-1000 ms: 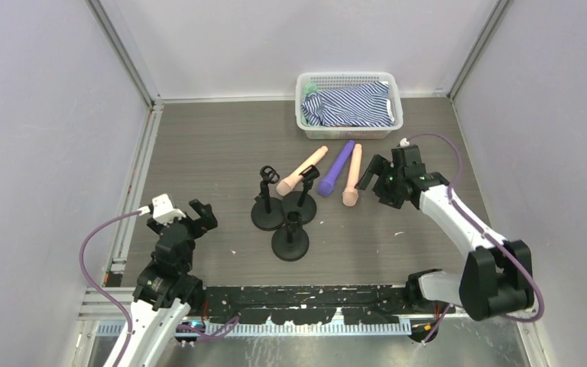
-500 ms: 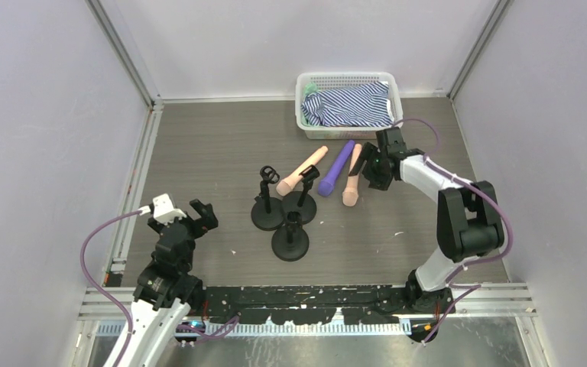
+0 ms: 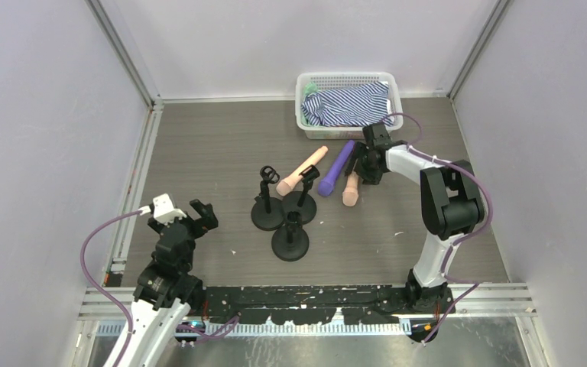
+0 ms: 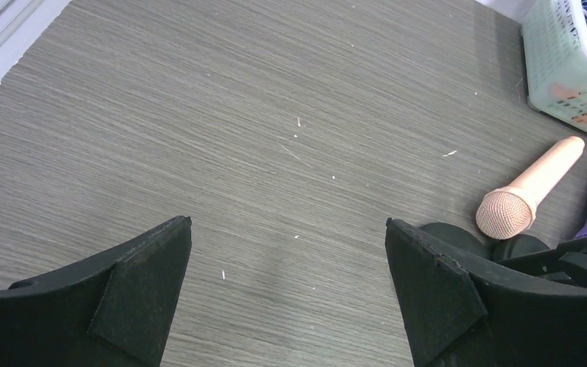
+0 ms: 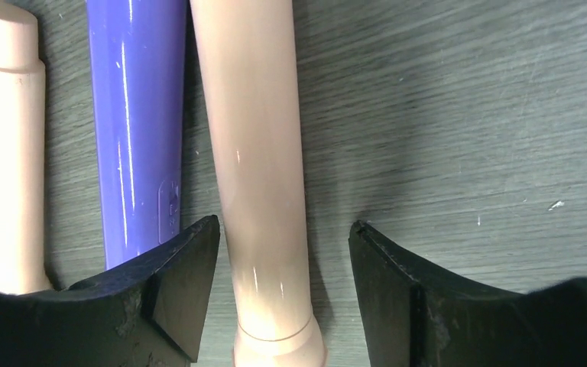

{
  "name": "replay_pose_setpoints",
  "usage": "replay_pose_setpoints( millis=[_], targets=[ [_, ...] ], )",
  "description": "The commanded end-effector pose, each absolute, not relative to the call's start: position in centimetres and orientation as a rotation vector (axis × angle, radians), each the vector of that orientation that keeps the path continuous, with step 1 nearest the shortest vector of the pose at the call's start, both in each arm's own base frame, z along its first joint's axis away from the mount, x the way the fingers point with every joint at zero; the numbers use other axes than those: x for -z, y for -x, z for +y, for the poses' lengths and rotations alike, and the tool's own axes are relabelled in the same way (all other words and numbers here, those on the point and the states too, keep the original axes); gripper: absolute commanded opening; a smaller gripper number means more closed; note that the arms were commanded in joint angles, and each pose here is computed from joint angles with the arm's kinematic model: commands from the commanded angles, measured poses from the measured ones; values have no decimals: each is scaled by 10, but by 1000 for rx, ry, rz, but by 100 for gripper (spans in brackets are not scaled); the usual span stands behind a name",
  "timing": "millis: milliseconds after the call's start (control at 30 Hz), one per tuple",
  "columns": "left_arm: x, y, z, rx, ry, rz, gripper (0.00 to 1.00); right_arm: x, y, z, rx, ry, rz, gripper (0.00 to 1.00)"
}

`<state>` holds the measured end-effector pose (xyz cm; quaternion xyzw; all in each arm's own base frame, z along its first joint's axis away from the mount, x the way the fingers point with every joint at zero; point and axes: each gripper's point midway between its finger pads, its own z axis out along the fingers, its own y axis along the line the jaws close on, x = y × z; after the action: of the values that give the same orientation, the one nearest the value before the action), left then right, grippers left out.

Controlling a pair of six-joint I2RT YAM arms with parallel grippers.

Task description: Attach the microphones to the stand

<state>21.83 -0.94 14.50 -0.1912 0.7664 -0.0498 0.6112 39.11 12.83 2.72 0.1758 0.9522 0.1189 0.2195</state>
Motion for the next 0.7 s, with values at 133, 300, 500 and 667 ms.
replay_pose_setpoints(
  millis=[133, 300, 500, 667],
  targets=[
    [-153, -222, -6, 106, 464, 1736, 100, -12, -383, 114, -133, -433, 2658, 56],
    [-166, -220, -3, 74, 472, 1762, 100, -26, -383, 116, -168, -408, 2624, 46],
    [-203, -217, -1, 47, 517, 1825, 100, -79, -381, 121, -299, -401, 2467, 27],
    [-222, -218, -11, 49, 487, 1947, 100, -136, -370, 119, -383, -393, 2308, 9]
  ],
)
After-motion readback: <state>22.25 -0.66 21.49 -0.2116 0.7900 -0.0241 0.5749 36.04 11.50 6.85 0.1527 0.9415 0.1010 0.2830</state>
